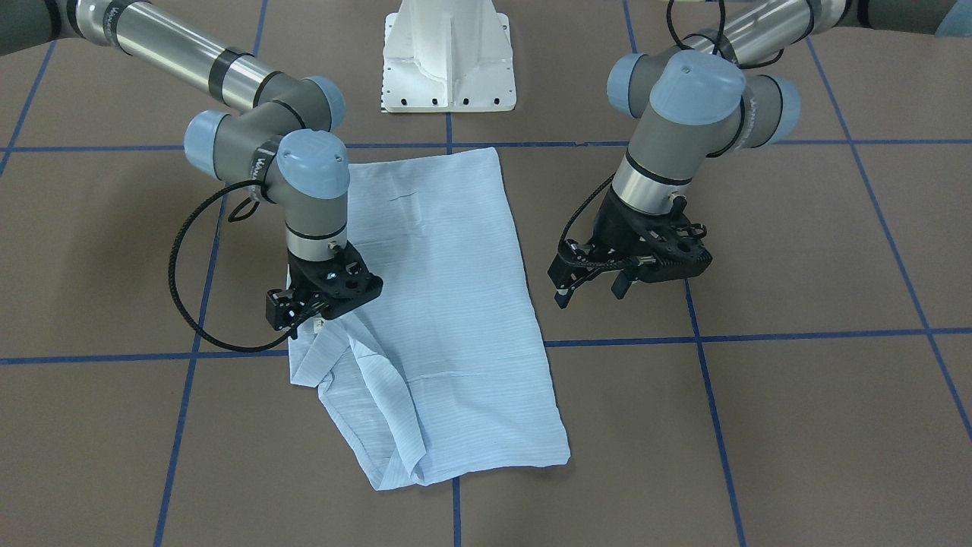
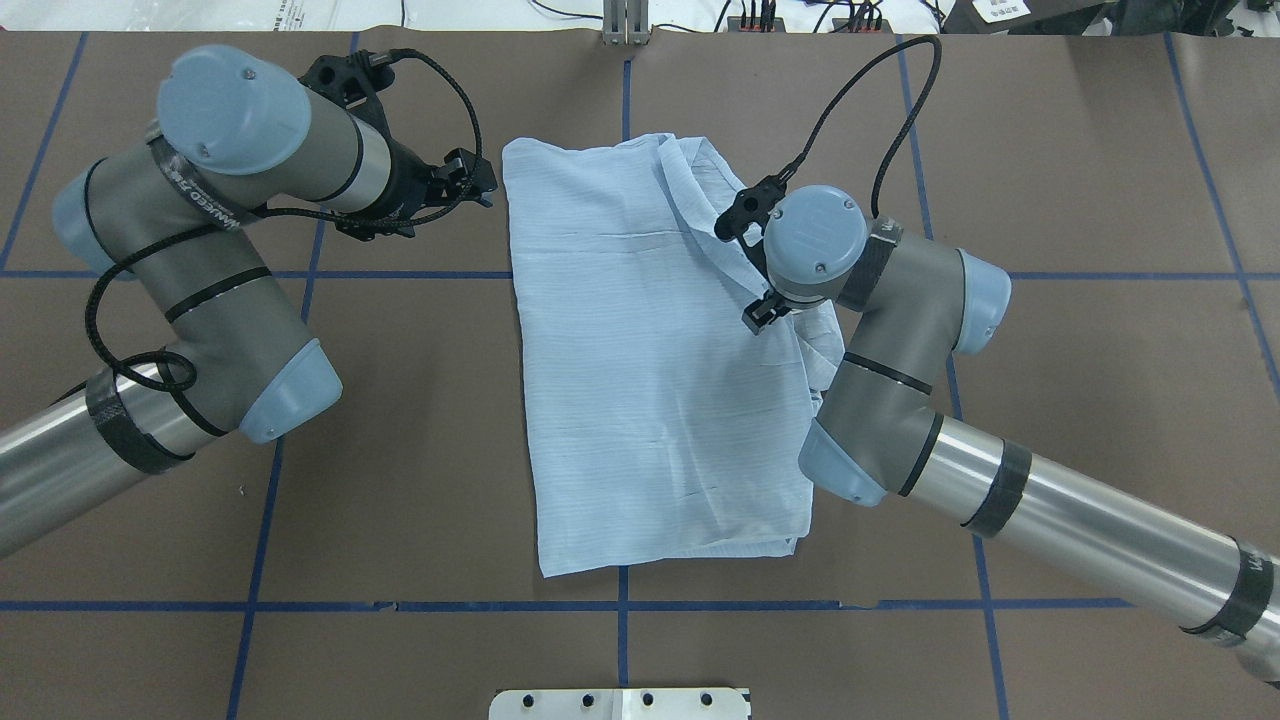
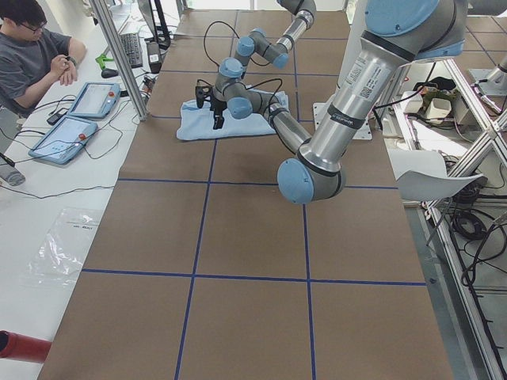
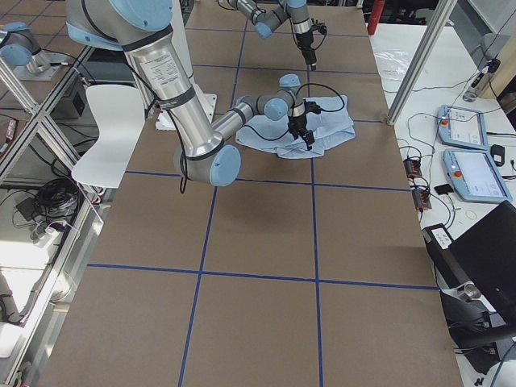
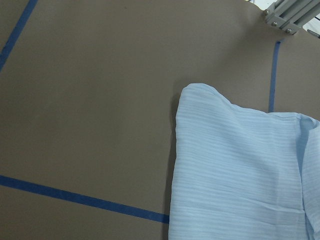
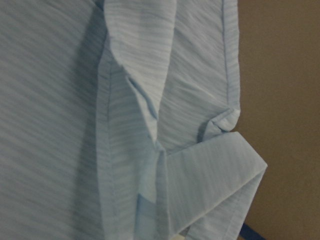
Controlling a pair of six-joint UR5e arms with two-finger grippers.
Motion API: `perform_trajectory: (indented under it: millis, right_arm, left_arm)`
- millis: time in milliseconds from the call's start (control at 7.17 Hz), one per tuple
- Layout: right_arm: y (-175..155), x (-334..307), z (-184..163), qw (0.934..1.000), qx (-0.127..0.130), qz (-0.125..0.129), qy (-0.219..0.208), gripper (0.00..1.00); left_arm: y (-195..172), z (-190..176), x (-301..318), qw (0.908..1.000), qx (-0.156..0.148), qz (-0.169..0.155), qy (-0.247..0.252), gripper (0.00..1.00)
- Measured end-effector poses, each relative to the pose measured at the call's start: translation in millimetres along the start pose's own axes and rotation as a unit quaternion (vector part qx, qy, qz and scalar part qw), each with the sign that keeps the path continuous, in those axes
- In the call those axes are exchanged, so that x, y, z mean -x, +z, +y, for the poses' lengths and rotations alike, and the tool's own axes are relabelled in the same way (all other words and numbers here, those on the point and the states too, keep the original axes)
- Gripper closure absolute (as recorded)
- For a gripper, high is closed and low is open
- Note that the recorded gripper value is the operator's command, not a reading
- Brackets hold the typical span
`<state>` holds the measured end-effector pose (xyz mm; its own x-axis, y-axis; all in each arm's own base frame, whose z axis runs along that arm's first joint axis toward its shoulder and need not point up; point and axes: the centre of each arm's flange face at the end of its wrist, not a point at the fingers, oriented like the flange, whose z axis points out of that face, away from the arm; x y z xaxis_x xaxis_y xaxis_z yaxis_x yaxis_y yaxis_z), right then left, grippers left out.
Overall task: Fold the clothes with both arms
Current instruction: 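Tuck the collar fabric under with the right gripper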
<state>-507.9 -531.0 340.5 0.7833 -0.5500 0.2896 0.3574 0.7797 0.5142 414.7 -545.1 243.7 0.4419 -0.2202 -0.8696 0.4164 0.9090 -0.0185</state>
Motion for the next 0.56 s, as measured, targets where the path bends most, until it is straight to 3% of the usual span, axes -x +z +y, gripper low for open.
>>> perform_trajectory:
  millis: [279,558]
  right_arm:
    - [1,-60,2,0.9999,0.011,-0.001,-0.001,0.0]
    - [-18,-84,1,0.9995,0.008,-0.031,0.008,0.0]
  left_arm:
    - [-1,0,-2,1.0,0.0,0.001,-0.001,0.0]
    - [-2,2,-3,1.0,0.001,0.003,0.001,0.0]
